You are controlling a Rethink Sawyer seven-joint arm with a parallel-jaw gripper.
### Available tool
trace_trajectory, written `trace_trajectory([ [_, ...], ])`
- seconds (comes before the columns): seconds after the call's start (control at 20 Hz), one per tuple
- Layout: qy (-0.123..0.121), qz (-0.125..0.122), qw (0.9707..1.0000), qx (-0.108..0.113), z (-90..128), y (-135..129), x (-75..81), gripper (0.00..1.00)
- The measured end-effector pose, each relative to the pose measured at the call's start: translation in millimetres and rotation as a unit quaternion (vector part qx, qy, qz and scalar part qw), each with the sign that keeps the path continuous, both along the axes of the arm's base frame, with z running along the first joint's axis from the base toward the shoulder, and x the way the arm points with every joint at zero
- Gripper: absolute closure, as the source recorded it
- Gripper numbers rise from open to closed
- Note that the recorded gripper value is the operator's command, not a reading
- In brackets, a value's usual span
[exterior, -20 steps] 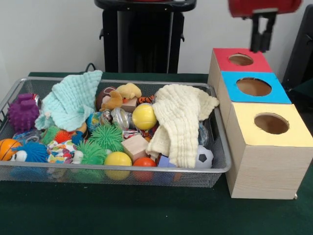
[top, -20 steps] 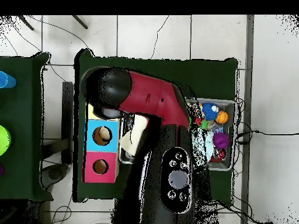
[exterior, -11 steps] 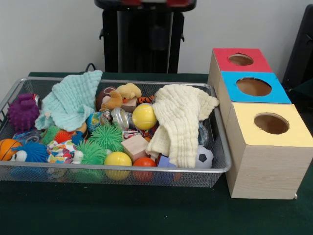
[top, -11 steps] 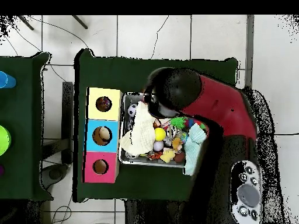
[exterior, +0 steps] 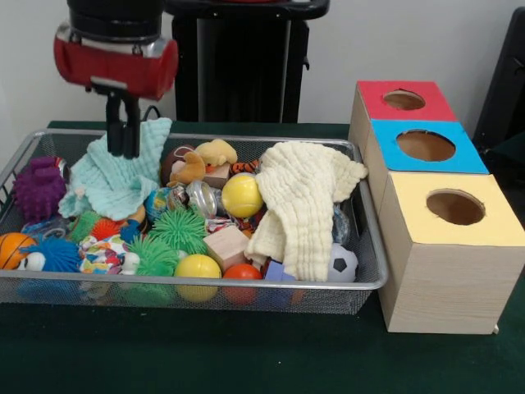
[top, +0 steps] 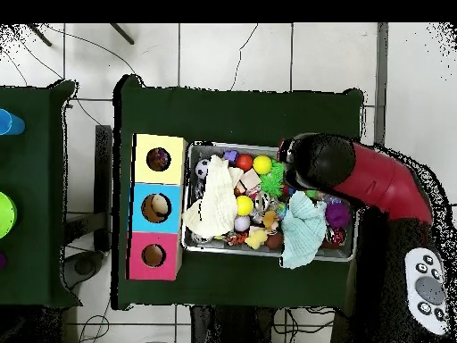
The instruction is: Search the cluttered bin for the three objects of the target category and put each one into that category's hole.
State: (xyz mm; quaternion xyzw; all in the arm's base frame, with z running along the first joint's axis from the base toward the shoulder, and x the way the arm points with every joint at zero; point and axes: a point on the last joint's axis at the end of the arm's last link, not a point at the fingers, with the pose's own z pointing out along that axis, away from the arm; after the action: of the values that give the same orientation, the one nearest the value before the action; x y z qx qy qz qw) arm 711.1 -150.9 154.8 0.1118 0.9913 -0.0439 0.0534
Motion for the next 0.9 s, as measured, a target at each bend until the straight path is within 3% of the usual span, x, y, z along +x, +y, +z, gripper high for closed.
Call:
trace_trajectory([
  [0.2,-0.006,0.016,0.9999,0.001,-27,8,-5.3,1.00],
  [0.4,0.005,0.046,0.9989,0.011,-55,31,-9.1,1.00],
  [0.9,0.007,0.084,0.9961,0.026,-72,55,7.8,1.00],
])
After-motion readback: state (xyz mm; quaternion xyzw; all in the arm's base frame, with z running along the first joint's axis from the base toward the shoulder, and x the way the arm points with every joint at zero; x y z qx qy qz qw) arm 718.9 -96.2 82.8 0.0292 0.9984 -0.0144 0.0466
